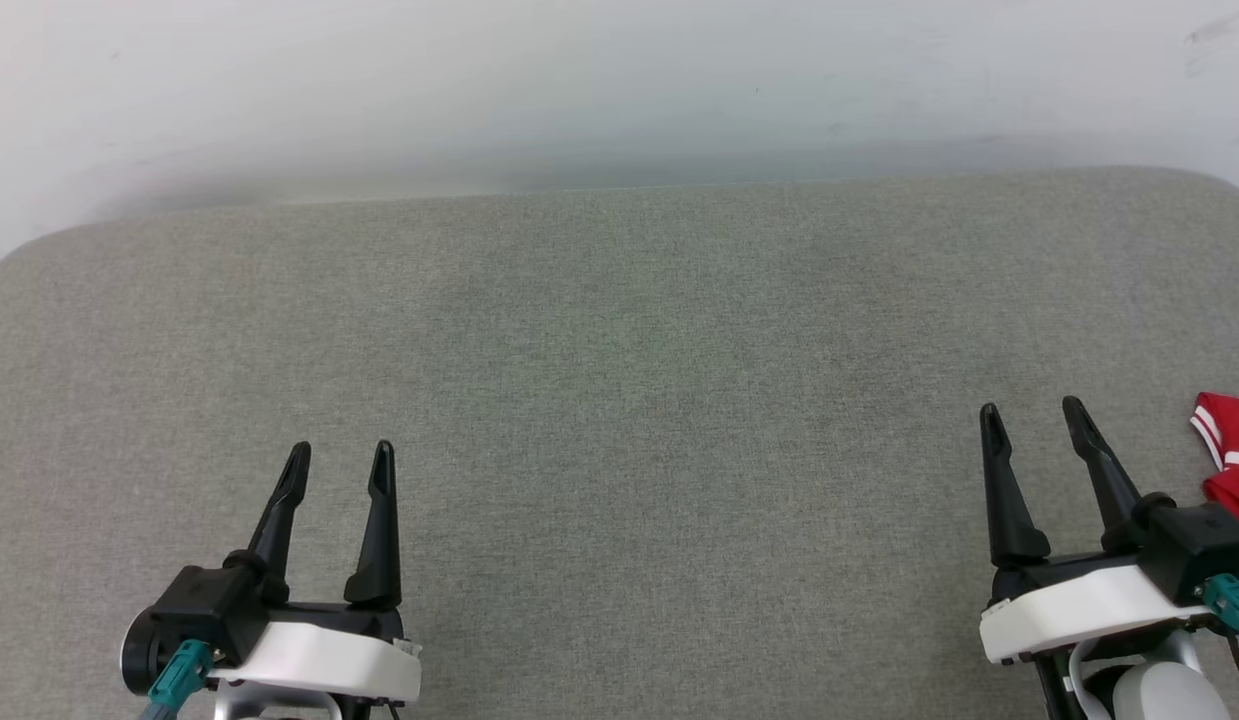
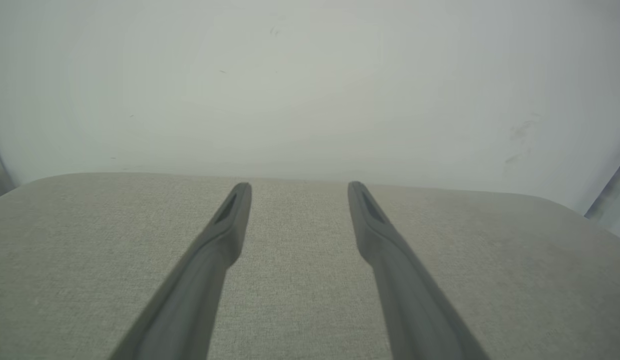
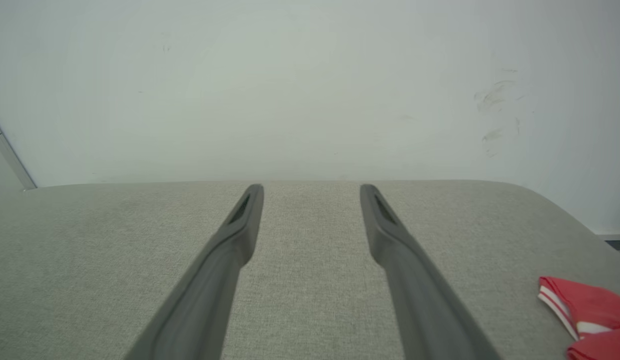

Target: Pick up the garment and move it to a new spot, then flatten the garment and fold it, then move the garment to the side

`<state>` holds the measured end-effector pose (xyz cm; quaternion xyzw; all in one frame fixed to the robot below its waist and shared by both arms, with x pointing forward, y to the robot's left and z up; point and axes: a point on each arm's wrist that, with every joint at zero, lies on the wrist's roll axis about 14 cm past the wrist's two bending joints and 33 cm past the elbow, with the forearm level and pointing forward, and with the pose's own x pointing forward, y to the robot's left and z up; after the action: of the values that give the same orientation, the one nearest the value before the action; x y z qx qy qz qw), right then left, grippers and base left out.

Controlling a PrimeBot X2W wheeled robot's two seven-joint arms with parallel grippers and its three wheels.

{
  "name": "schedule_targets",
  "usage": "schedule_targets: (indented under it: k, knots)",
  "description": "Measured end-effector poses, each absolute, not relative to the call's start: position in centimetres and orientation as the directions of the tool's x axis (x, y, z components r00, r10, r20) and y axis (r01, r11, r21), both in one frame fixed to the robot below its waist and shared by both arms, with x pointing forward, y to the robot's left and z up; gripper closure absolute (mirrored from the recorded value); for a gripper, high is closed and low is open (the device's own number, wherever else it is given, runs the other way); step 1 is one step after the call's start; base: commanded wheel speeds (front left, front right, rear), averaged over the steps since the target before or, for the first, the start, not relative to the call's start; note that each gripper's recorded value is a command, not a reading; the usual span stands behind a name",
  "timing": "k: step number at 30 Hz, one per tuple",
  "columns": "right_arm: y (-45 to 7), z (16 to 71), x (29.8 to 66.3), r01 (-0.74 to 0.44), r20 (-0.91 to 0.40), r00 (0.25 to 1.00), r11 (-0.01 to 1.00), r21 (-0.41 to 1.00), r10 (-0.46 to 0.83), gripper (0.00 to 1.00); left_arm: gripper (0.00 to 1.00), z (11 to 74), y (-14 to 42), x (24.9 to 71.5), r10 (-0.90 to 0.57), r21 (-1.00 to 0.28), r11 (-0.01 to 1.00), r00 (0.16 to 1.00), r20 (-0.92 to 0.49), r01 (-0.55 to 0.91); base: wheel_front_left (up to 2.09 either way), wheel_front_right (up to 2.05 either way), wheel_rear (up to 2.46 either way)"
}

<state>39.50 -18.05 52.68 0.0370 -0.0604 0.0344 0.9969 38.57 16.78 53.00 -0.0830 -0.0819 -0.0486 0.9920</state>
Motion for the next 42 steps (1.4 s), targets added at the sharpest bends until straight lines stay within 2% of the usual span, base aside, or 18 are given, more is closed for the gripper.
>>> schedule_targets:
  k: [7, 8, 12, 24, 42]
  knots:
    - [-17.9, 52.5, 39.5, -0.075, 0.121, 0.990, 0.995, 0.072, 0.066, 0.00, 0.00, 53.2, 16.7, 38.6, -0.080, -0.173, 0.979, 0.981, 0.178, 0.111, 0.00, 0.00, 0.00]
    - [-17.9, 52.1, 39.4, -0.074, 0.109, 0.992, 0.995, 0.074, 0.066, 1.00, 1.00, 52.9, 16.7, 38.6, -0.081, -0.174, 0.978, 0.982, 0.168, 0.110, 0.00, 0.00, 0.00]
    - [-18.0, 50.2, 38.8, -0.068, 0.052, 0.997, 0.994, 0.089, 0.063, 1.00, 1.00, 51.3, 16.6, 38.2, -0.082, -0.189, 0.976, 0.990, 0.119, 0.104, 0.00, 0.00, 0.00]
    - [-18.6, 49.6, 38.6, -0.026, 0.021, 1.000, 0.948, 0.317, 0.021, 1.00, 1.00, 50.2, 17.4, 38.0, -0.034, -0.401, 0.914, 0.997, 0.065, 0.057, 0.00, 0.00, 0.00]
    - [-19.4, 49.1, 38.6, 0.025, -0.020, 1.000, 0.803, 0.595, -0.017, 1.00, 1.00, 49.5, 18.4, 38.3, 0.005, -0.647, 0.762, 1.000, 0.012, 0.004, 0.00, 0.00, 0.00]
